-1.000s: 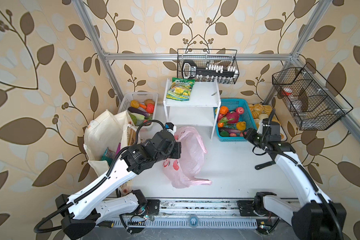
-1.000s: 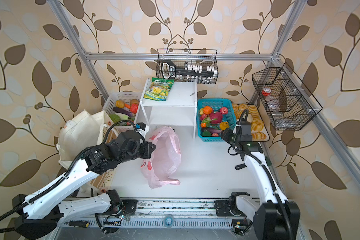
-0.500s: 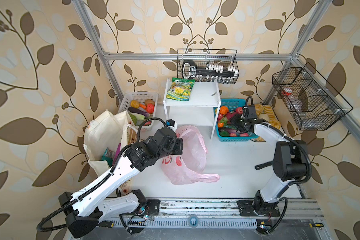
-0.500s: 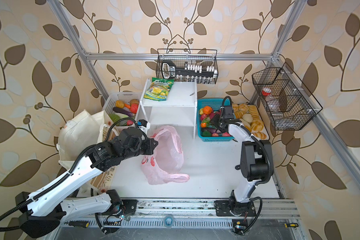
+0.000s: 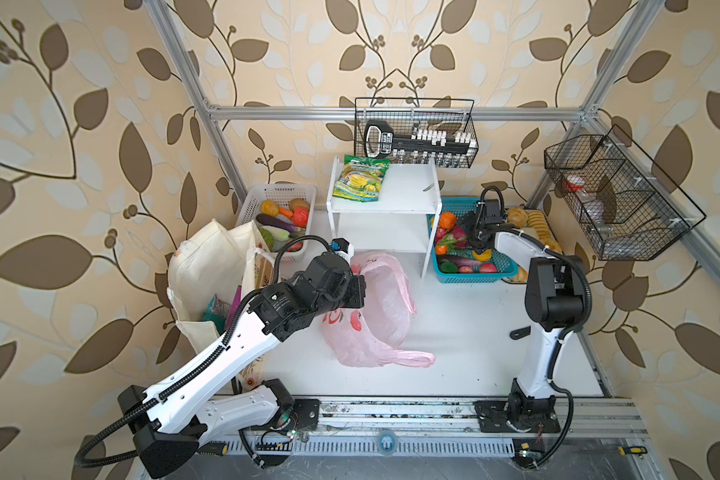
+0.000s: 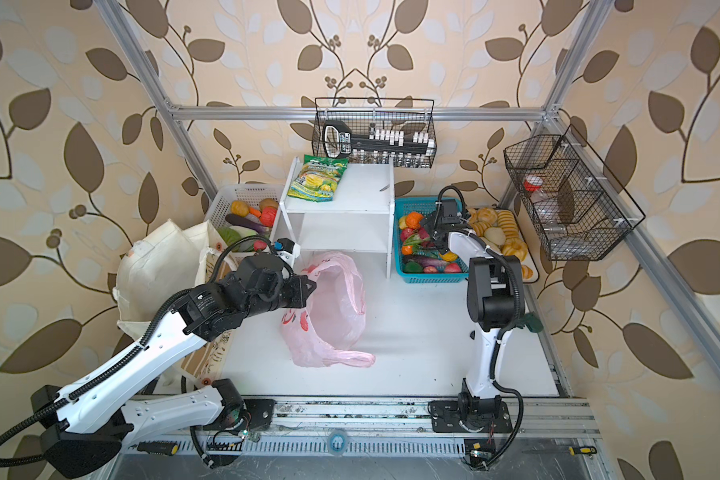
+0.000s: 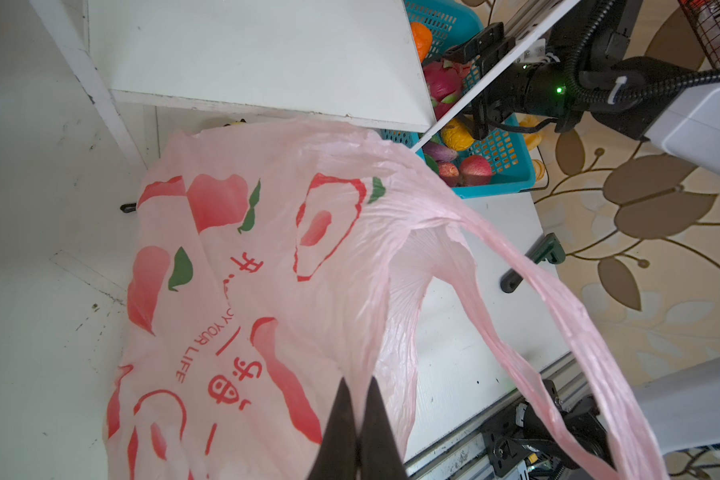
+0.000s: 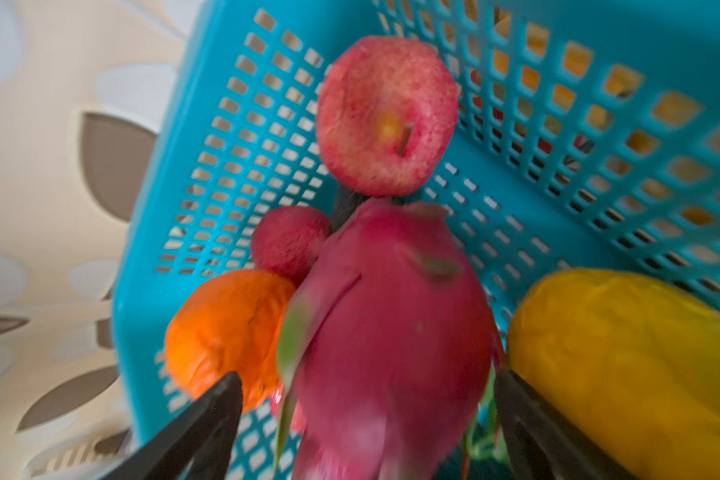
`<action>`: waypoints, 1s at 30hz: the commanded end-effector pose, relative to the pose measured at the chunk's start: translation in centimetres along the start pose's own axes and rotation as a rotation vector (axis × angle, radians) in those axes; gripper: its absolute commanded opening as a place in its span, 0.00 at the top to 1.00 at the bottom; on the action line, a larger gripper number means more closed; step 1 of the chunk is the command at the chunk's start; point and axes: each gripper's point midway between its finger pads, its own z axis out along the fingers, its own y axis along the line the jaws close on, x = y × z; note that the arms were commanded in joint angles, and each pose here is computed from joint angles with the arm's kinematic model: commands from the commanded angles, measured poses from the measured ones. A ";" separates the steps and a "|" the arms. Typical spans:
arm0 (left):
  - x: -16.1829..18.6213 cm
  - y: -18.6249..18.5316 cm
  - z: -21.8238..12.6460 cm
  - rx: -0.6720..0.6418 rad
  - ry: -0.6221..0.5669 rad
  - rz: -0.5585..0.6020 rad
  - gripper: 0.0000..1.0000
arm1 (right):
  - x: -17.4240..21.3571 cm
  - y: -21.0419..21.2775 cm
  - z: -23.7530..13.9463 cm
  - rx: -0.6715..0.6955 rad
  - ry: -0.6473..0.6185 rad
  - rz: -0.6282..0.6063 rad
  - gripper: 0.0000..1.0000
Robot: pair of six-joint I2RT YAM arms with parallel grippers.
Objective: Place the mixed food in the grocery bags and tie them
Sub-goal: 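Release the bag with the right gripper and reach into the teal basket, then grasp the pink dragon fruit in the teal basket with the right gripper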
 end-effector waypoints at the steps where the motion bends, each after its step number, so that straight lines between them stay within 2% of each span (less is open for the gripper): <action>1: -0.9 -0.3 -0.4 0.026 -0.033 0.017 1.00 | 0.9 -0.5 1.6 0.060 0.022 0.027 0.06; 4: -0.9 -0.2 -0.4 0.027 -0.031 0.016 1.00 | 1.7 -1.7 2.5 0.118 0.035 0.028 0.09; 7: -0.9 0.0 -0.4 0.021 -0.031 0.011 1.00 | 1.7 -2.0 2.0 0.117 0.003 0.012 0.22; 9: -0.9 0.1 -0.5 0.020 -0.032 0.004 1.00 | 1.0 -1.2 1.0 0.085 -0.026 -0.017 0.33; 13: -0.9 0.1 -0.5 0.018 -0.030 -0.007 1.00 | -1.0 1.2 -2.5 0.016 -0.079 -0.076 0.42; 19: -0.6 0.7 -0.4 0.003 -0.020 -0.055 1.00 | -2.2 4.0 -8.4 -0.113 -0.069 -0.168 0.43; 24: -0.5 1.0 -0.5 -0.001 -0.009 -0.093 1.00 | -0.3 1.6 -13.3 -0.208 0.053 -0.242 0.45; 26: -0.5 0.8 -0.6 0.017 -0.010 -0.103 1.00 | 0.3 1.2 -16.4 -0.271 0.053 -0.294 0.45; 30: -0.5 0.7 -0.5 0.029 -0.005 -0.115 1.00 | 4.6 -0.9 -21.7 -0.392 0.110 -0.425 0.46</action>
